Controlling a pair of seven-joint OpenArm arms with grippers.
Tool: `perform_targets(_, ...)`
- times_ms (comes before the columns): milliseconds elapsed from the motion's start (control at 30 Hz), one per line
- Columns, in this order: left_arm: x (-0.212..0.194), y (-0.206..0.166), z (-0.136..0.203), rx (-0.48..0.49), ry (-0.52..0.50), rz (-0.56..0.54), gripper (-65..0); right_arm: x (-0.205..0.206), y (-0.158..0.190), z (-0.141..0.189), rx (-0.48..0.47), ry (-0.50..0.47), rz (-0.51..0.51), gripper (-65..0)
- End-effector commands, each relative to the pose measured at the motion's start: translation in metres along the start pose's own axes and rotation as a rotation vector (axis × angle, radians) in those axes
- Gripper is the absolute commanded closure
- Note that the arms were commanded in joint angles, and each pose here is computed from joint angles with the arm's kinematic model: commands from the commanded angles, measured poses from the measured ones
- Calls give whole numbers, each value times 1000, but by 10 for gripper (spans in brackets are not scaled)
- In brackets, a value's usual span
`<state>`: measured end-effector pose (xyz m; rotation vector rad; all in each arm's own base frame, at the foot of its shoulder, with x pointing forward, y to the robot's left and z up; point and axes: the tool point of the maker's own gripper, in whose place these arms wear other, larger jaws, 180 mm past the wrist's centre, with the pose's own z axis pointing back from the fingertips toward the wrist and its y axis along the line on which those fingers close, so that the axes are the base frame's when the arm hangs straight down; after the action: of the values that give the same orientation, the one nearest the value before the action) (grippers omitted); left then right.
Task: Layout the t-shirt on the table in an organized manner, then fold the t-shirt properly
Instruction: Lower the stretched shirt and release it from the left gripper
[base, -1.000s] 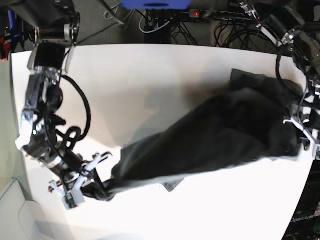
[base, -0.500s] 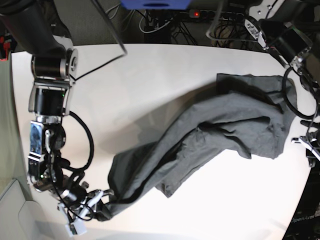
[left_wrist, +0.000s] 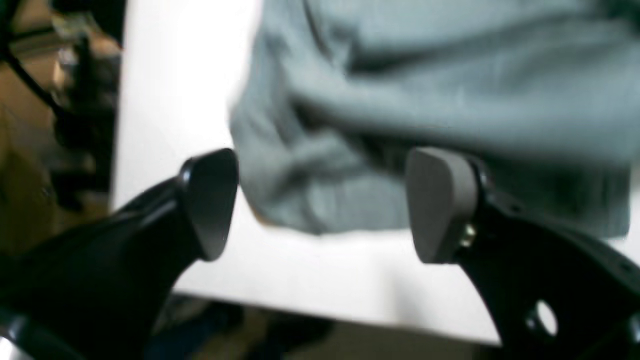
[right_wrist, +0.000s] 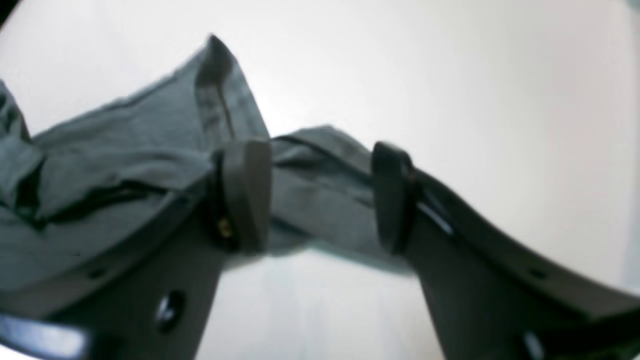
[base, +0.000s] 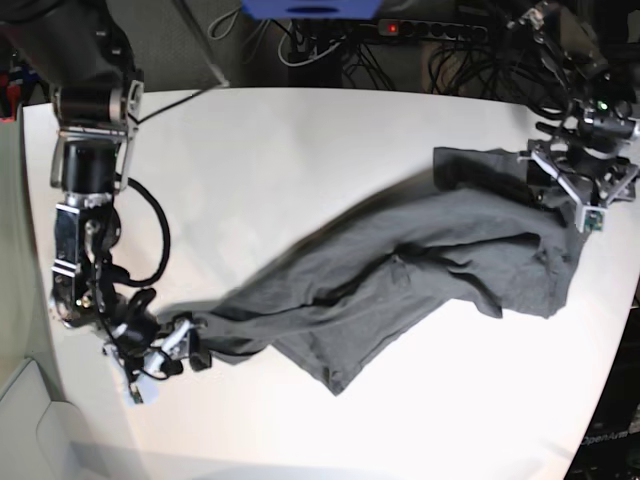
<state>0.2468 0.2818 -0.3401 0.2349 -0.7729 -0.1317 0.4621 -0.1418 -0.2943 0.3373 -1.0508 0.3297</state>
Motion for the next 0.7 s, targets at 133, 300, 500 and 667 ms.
perform_targets(133,10,-43,1,-141,-61,-21,-413,35,25,33,7,-154,109,-326)
perform_targets(300,7,-69,-8,-215,-40,-42,-239,15,38,45,14,-136,124,-265)
perform_targets(500,-11,-92,-22,-289,13,-16,-16,-12,36,50,7,-91,92,-183)
perform_targets(667,-27,-112,-27,-336,55,28,-3,-21,16,61,-49,-93,47,-162)
